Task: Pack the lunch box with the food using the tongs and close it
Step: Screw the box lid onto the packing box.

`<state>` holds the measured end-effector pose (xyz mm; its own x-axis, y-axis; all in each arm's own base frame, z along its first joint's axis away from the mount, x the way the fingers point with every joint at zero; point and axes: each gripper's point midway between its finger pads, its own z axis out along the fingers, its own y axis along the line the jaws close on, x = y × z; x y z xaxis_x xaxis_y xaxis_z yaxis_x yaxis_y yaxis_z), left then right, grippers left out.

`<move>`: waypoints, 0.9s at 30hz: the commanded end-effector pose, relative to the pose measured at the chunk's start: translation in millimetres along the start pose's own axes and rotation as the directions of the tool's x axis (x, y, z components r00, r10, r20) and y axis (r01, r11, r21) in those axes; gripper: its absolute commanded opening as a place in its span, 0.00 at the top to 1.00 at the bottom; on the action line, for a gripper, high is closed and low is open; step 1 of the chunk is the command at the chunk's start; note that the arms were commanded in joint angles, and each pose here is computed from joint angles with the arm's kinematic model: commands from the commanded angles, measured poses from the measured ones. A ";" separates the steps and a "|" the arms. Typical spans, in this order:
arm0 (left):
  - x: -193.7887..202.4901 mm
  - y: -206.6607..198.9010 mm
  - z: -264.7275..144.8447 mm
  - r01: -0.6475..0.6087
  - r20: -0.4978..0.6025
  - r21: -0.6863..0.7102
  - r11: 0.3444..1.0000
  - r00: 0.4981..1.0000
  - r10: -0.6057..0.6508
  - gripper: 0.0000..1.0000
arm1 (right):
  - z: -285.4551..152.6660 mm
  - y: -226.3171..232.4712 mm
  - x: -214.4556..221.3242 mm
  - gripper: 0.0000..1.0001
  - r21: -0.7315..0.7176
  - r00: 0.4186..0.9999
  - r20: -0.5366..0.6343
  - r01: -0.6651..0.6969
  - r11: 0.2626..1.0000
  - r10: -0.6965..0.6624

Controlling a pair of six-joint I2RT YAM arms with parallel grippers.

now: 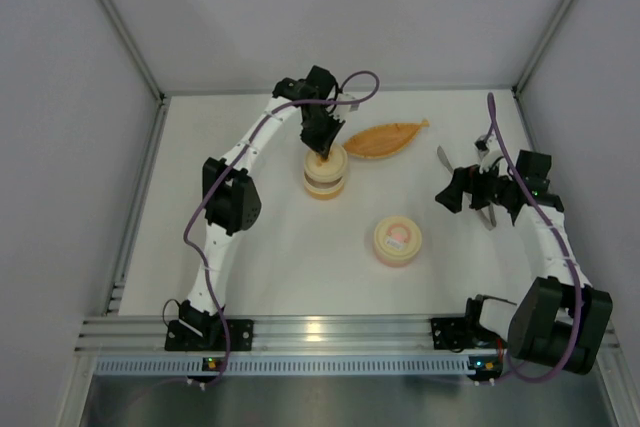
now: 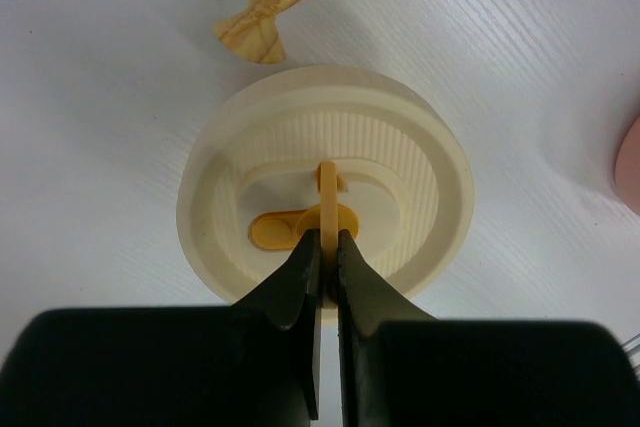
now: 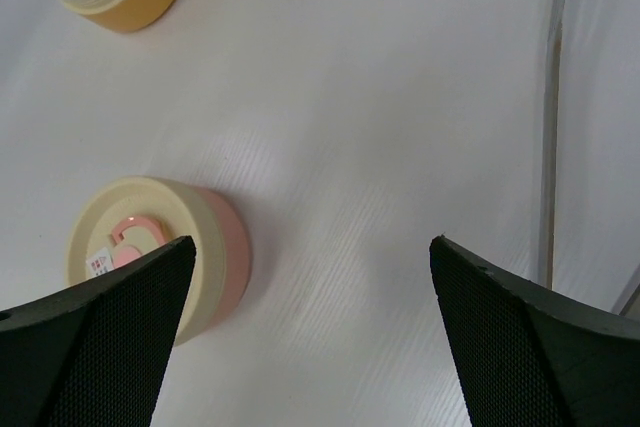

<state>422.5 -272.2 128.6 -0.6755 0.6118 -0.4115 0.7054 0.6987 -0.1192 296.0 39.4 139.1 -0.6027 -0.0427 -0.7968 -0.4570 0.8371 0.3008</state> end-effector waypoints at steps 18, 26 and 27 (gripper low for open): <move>12.3 6.5 14.5 0.021 -0.052 -0.010 1.000 0.998 -0.021 1.00 | -3.3 0.6 -25.2 0.01 -0.007 0.994 0.085 0.069 0.998 -0.069; 23.1 6.6 20.5 0.024 -0.090 -0.008 1.000 0.996 -0.025 1.00 | -4.0 1.2 -29.3 0.01 -0.012 0.993 0.090 0.076 0.997 -0.075; 23.7 6.7 20.4 0.024 -0.092 -0.009 1.000 0.995 -0.025 1.00 | -3.1 0.9 -28.2 0.01 -0.014 0.994 0.087 0.072 0.997 -0.070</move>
<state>418.1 -265.0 99.4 -0.7027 0.6265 -0.3371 0.6926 0.7108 -0.1227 298.2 40.2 141.8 -0.5868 -0.0452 -0.8085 -0.4686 0.8332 0.2936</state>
